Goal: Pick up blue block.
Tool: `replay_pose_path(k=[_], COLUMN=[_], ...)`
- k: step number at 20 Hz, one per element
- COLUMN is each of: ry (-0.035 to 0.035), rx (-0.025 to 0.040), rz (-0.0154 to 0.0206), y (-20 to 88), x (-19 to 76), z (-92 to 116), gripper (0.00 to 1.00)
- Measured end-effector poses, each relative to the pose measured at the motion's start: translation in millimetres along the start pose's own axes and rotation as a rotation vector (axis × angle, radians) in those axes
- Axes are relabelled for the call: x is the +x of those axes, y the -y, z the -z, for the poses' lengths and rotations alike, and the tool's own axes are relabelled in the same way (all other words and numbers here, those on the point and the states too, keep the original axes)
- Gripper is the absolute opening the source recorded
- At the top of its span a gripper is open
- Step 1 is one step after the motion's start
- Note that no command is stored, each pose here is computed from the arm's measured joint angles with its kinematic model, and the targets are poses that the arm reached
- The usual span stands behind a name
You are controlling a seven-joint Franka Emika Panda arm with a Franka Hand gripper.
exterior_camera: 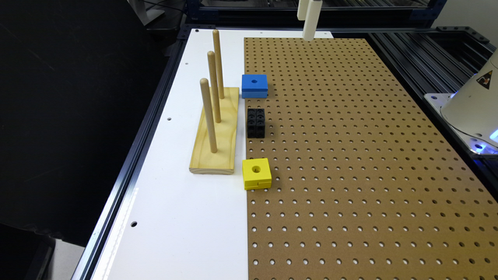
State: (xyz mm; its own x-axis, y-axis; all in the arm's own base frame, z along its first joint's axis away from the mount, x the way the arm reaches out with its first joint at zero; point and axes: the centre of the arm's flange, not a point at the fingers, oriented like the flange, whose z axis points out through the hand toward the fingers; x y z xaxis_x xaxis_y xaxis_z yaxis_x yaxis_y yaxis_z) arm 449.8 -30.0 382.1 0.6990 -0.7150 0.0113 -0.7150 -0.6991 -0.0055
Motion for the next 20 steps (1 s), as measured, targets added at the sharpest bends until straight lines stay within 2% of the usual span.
replay_pose_path(k=[9,10,11,15,16,17,18,20], ry=[-0.0016,-0.0009,-0.0017,-0.0026,-0.0048,-0.0134,-0.0174,-0.0157], rx=[-0.0011,-0.0008,-0.0011,-0.0010,0.0000,0.0058,0.0054,0.0039], rz=[-0.0024,-0.0013,-0.0027,-0.0035,-0.0049,-0.0050,-0.0078,-0.0070], y=[-1.9,-0.9,-2.2,-3.5,-6.5,-18.9,-26.6,-28.6], x=[1.8,0.8,2.1,3.6,7.1,25.7,74.5,83.3], z=[0.2,0.1,0.2,0.5,1.4,5.6,1.7,-0.5], gripper=[1.00,1.00,1.00,1.00,1.00,1.00,1.00,1.00])
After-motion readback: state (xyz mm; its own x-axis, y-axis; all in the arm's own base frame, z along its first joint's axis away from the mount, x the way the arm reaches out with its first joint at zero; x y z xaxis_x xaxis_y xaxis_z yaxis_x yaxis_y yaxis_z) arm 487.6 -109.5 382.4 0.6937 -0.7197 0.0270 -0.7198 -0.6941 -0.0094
